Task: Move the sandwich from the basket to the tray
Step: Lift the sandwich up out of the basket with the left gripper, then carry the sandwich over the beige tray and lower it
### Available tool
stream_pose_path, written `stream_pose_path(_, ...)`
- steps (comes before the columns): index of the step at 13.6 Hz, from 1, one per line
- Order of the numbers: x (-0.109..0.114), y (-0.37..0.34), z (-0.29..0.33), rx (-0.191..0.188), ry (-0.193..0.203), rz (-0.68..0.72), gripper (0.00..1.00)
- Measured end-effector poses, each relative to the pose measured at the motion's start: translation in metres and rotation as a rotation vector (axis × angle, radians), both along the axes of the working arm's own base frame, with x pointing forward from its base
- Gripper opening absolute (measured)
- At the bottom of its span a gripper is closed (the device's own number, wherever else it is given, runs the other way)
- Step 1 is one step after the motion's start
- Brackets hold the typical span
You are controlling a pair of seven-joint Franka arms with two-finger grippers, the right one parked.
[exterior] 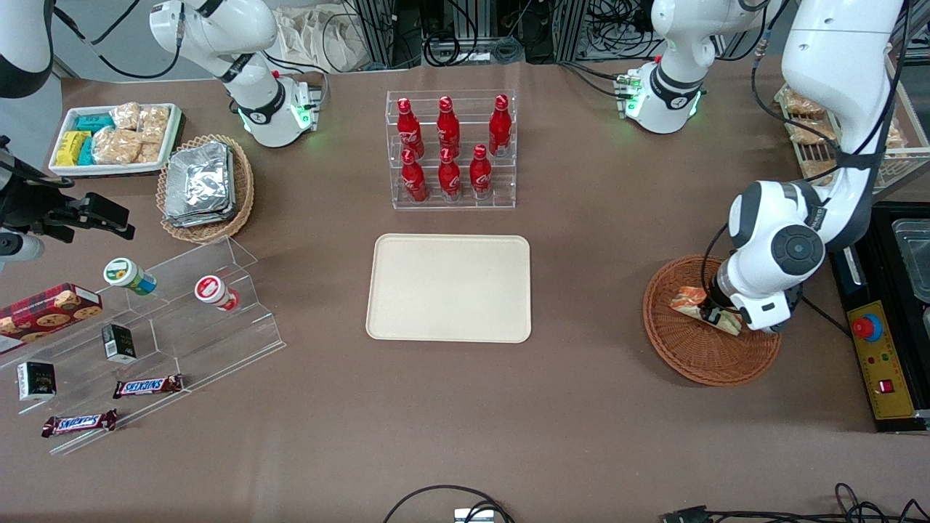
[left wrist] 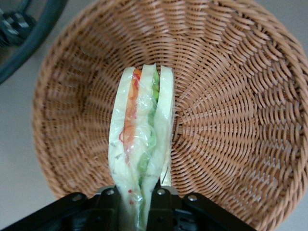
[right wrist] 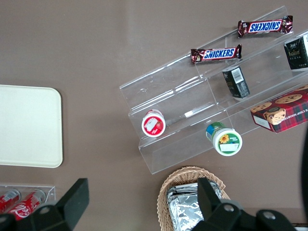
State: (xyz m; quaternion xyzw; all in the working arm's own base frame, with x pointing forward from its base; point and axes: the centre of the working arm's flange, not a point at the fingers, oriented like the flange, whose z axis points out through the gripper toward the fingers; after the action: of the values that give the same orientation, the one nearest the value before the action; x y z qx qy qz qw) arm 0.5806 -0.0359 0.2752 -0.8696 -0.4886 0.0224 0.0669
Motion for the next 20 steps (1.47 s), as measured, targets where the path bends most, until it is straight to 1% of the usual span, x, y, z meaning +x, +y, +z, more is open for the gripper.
stream_pose_path(1, 0.003, 0.000, 0.016, 0.004, 0.014, -0.052, 0.17)
stream_pose_path(5, 0.012, -0.007, 0.088, 0.007, 0.080, -0.275, 0.17)
stream_pose_path(6, 0.013, -0.009, 0.104, 0.005, 0.085, -0.325, 0.17)
stream_pose_path(7, 0.014, -0.014, 0.122, 0.004, 0.074, -0.379, 0.17)
stream_pose_path(9, 0.012, -0.028, 0.157, 0.005, 0.033, -0.502, 0.17)
stream_pose_path(11, 0.002, -0.046, 0.193, 0.015, -0.002, -0.614, 0.17)
stream_pose_path(13, -0.010, -0.062, 0.229, 0.024, -0.017, -0.673, 0.17)
stream_pose_path(14, -0.014, -0.071, 0.248, 0.014, -0.020, -0.705, 0.17)
stream_pose_path(16, -0.018, -0.088, 0.284, -0.040, -0.028, -0.755, 0.17)
stream_pose_path(17, -0.019, -0.096, 0.299, -0.065, -0.039, -0.775, 0.17)
stream_pose_path(18, -0.019, -0.106, 0.308, -0.079, -0.051, -0.798, 0.17)
stream_pose_path(20, -0.024, -0.141, 0.308, -0.098, -0.051, -0.861, 0.17)
